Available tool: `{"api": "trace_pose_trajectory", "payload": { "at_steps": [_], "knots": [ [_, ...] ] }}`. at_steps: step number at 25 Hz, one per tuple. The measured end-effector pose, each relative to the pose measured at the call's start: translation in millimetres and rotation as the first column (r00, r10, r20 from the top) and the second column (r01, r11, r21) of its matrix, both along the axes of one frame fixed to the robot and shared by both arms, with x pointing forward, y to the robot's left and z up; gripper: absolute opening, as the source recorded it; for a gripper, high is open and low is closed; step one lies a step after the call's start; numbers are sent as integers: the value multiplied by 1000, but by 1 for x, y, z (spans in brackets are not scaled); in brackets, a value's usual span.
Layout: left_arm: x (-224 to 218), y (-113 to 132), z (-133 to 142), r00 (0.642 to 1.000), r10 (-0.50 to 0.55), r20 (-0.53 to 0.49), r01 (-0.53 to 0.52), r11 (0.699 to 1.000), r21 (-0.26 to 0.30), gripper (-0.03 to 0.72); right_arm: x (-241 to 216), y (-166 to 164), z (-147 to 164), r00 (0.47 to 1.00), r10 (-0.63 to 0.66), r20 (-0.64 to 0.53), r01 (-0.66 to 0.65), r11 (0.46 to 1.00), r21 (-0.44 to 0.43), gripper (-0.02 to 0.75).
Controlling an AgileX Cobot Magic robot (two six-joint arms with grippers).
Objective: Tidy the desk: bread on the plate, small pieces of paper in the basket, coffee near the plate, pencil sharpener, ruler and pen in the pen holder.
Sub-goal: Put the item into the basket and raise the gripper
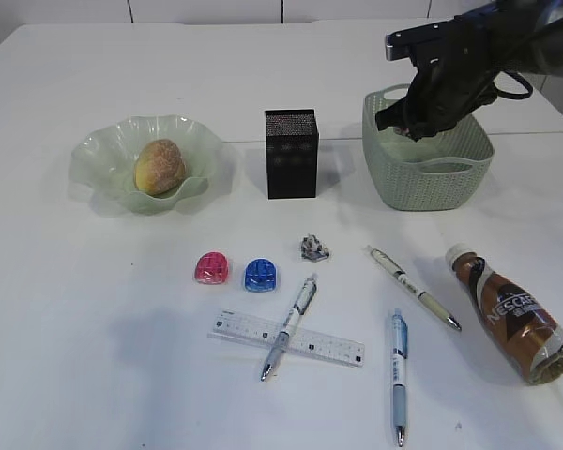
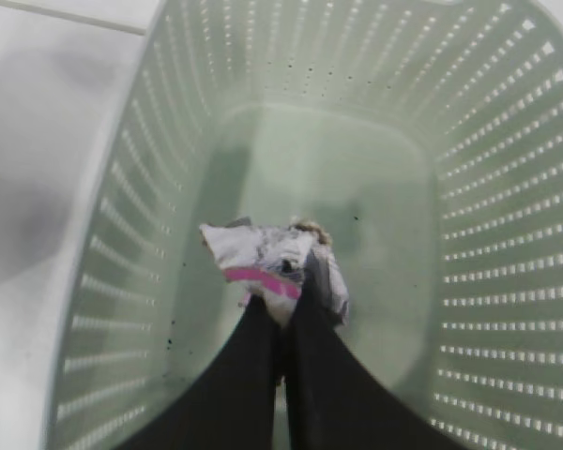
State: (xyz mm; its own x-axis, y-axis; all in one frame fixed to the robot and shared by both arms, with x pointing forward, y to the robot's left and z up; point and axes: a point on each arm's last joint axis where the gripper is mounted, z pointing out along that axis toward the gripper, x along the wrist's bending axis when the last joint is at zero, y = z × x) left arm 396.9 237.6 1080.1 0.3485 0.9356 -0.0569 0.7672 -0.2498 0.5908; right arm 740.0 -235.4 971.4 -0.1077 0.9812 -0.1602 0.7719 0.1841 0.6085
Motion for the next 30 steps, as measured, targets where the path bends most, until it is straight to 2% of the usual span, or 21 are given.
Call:
{"api": "trace_pose_trajectory", "payload": {
  "at_steps": [4,6,7,8,9,11,17,21,22,23,24,25,26,28,30],
  "knots": [
    [0,0,0,1000,0,0,0,1000,0,384,1,-1,1,999,-29,14,28,1000,12,40],
    [0,0,0,1000,0,0,0,1000,0,384,2,-1,2,999,-40,30,39,999,22,221],
    [0,0,0,1000,0,0,0,1000,0,384,2,-1,2,999,-41,33,40,999,25,249],
    [0,0,0,1000,0,1,0,1000,2,384,2,-1,2,998,-51,38,50,998,27,389],
    [0,0,0,1000,0,1,0,1000,2,384,3,-2,2,997,-60,41,58,998,26,453],
    [0,0,0,1000,0,1,0,1000,2,384,3,-3,2,996,-74,46,72,997,25,510],
    [0,0,0,1000,0,1,0,1000,2,384,0,-8,13,992,-126,-13,126,992,-12,529],
    [0,0,0,1000,0,1,0,1000,2,384,-13,-5,45,994,-104,-34,103,994,-35,506],
    [0,0,0,1000,0,1,0,1000,2,384,-13,-5,45,994,-104,-34,103,994,-35,506],
    [0,0,0,1000,0,1,0,1000,2,384,-22,1,67,997,-68,-26,67,998,-15,501],
    [0,0,0,1000,0,1,0,1000,2,384,-22,1,67,997,-68,-26,67,998,-15,501],
    [0,0,0,1000,0,1,0,1000,2,384,-34,13,90,1000,-18,-18,18,1000,18,499],
    [0,0,0,1000,0,1,0,1000,2,384,-41,21,101,1000,10,-11,-9,999,30,499],
    [0,0,0,1000,0,0,0,1000,2,384,-51,38,111,998,55,-24,-54,997,51,499],
    [0,0,0,1000,0,-4,0,1000,4,384,-57,45,110,994,84,-69,-82,996,33,499]
  ]
}}
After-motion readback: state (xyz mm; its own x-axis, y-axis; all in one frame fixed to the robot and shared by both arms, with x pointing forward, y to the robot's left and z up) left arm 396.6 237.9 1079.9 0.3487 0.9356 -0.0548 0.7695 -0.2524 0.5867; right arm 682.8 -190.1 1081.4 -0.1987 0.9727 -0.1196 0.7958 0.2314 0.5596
